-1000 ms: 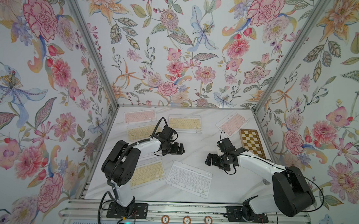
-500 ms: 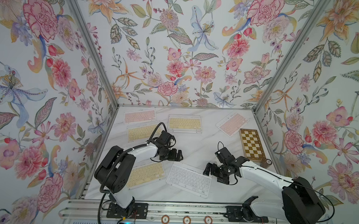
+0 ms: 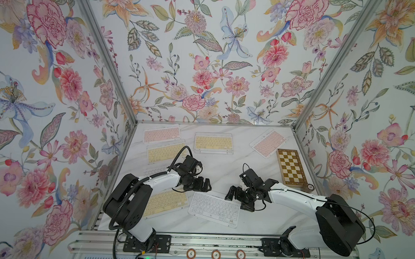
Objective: Stack the numeric keypads
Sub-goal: Move the numeric keypad to the center of the board.
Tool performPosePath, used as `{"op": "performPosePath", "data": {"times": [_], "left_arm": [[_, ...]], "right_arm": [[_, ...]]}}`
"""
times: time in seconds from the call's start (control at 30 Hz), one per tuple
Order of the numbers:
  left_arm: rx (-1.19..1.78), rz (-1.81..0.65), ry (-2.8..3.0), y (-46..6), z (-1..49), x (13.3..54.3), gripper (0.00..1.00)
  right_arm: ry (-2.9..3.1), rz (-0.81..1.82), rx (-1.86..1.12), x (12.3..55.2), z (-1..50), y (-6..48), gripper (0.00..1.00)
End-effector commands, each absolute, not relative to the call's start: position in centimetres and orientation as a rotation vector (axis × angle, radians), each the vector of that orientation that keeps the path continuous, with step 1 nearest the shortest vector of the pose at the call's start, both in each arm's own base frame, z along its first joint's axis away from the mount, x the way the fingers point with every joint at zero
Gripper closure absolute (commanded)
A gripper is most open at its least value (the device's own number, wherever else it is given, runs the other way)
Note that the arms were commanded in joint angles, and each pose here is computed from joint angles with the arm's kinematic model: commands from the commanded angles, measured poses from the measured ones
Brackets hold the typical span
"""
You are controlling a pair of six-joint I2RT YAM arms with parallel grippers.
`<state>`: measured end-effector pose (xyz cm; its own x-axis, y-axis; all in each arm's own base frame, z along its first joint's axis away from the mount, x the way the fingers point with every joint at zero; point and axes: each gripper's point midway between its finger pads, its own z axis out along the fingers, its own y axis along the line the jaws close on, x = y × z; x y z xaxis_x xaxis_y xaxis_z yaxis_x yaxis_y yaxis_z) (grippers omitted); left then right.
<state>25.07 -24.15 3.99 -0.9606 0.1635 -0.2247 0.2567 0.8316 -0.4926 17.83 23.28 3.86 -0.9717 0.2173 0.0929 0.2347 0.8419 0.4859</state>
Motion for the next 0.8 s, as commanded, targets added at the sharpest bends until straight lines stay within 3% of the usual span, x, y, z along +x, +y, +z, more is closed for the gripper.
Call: {"op": "performPosePath", "data": {"times": [0.0, 0.23, 0.77], "left_arm": [[0.343, -0.918, 2.884, -25.9, 3.9, 22.7, 0.00], [0.321, -0.993, 2.808, -29.1, 4.2, 25.6, 0.01], [0.255, -0.977, 2.663, -33.1, 5.8, 36.0, 0.01]], "right_arm": [[-2.959, -0.877, -0.384, 18.4, 2.5, 24.8, 0.01], [-2.963, -0.957, -0.418, 21.2, 2.2, 25.0, 0.01], [-3.097, -1.143, -0.471, 35.0, 5.0, 22.0, 0.01]]}}
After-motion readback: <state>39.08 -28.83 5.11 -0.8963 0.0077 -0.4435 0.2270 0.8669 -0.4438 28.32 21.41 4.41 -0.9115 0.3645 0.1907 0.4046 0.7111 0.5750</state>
